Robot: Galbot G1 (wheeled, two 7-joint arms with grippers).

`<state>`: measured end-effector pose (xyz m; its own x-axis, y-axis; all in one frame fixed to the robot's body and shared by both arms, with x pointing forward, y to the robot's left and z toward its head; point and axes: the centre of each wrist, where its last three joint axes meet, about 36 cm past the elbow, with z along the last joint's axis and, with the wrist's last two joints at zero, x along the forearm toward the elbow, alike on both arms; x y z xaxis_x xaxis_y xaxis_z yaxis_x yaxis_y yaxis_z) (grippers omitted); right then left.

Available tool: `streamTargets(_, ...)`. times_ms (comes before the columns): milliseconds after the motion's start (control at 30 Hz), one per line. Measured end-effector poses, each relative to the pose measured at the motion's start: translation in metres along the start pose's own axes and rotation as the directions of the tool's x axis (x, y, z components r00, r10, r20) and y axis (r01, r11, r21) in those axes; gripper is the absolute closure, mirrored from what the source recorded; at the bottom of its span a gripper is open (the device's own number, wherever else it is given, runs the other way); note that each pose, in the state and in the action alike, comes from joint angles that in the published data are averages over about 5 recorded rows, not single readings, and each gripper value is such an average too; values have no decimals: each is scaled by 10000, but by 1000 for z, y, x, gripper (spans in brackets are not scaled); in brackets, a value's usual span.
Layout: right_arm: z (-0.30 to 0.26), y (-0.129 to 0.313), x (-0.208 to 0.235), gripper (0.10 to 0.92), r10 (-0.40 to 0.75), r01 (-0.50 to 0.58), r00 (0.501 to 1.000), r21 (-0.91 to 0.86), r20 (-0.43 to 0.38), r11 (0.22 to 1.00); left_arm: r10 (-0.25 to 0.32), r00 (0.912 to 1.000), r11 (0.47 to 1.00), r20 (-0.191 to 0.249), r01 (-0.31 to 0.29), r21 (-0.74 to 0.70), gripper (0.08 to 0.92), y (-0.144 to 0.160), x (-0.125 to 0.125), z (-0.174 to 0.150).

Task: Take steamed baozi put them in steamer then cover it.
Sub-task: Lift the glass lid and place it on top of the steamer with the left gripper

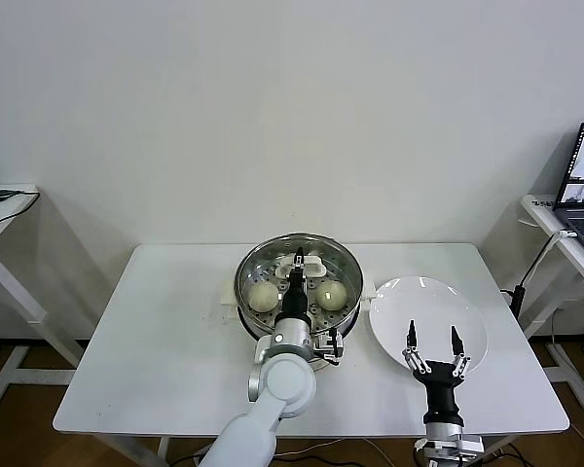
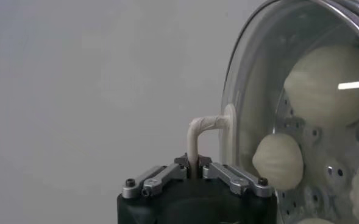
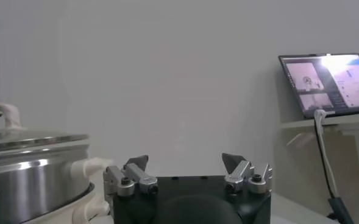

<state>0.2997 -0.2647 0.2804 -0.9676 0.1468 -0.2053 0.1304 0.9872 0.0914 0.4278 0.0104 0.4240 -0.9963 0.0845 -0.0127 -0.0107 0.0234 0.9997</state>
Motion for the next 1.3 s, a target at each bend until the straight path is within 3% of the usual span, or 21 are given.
streamTargets(667, 0, 0, 0, 200, -74, 74, 10000, 49, 39, 10000, 143, 9999, 9999, 58, -143, -98, 783, -6, 2, 4)
streamTargets(1000, 0, 0, -2, 200, -128, 128, 9999, 71, 46, 9999, 47, 9998, 10000, 186, -46, -34, 511, -4, 16, 9)
streamTargets(1300, 3, 0, -3, 200, -214, 213, 9998, 78, 34, 9997, -147, 9994, 9995, 307, 138, 296, 251, 10, 47, 24)
